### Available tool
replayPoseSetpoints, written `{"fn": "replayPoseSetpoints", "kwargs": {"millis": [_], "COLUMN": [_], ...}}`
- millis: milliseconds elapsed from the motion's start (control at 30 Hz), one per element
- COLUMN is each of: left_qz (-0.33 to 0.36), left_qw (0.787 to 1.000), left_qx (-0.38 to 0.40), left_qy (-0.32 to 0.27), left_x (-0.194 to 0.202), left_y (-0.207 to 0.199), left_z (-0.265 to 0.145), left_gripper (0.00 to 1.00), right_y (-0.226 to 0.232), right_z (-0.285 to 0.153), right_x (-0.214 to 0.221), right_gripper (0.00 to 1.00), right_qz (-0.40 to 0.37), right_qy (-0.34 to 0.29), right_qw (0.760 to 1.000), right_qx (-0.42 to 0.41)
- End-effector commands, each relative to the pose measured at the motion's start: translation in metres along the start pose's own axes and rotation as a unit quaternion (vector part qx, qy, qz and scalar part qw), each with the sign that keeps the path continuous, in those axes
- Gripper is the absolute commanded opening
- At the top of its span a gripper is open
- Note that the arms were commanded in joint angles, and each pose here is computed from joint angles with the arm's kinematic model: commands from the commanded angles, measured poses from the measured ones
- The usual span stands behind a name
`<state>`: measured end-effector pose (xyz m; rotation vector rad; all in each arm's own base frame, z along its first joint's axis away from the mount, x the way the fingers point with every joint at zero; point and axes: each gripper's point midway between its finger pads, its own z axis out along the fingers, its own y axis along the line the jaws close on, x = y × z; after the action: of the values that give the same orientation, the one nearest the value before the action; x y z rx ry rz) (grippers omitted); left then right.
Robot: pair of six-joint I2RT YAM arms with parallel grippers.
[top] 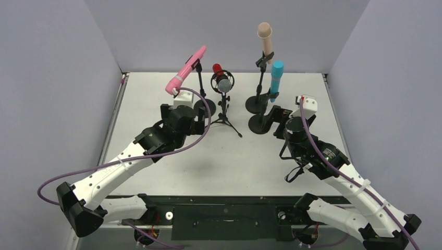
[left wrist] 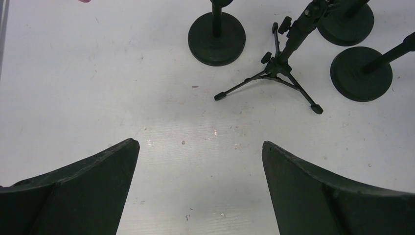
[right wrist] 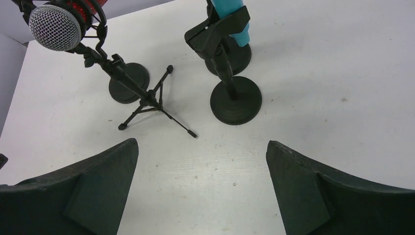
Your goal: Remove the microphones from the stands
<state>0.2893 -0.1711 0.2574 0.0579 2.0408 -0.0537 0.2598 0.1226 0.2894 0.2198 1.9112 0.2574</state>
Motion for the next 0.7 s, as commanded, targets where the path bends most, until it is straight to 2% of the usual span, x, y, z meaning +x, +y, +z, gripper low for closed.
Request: {"fn": "replayPoseSetpoints", "kwargs": {"millis": [0, 500, 667], "left_qz": [-0.033, -0.025, -0.022], "left_qw": [0.999, 0.995, 0.995], "left_qx": [0.011, 0.080, 0.084], "left_qy": [-0.024, -0.055, -0.052], "left_x": [-0.021, -0.042, -0.044], "left_y": [-0.001, -0.007, -0.008], "left_z": [-0.012, -0.038, -0.040], "left_gripper": [0.96, 0.96, 0.96], "right_y": [-0.002, -0.004, -0.014], "right_z": [-0.002, 0.006, 0.024], "right_x": [-0.017, -0.021, -0.042], "right_gripper": [1.00, 1.00, 1.00], "right_qz": [0.007, -0.014, -0.027], "right_qy": [-0.025, -0.039, -0.042], "right_qw": [1.000, 0.999, 0.998], "right_qx": [0.009, 0.015, 0.033]}}
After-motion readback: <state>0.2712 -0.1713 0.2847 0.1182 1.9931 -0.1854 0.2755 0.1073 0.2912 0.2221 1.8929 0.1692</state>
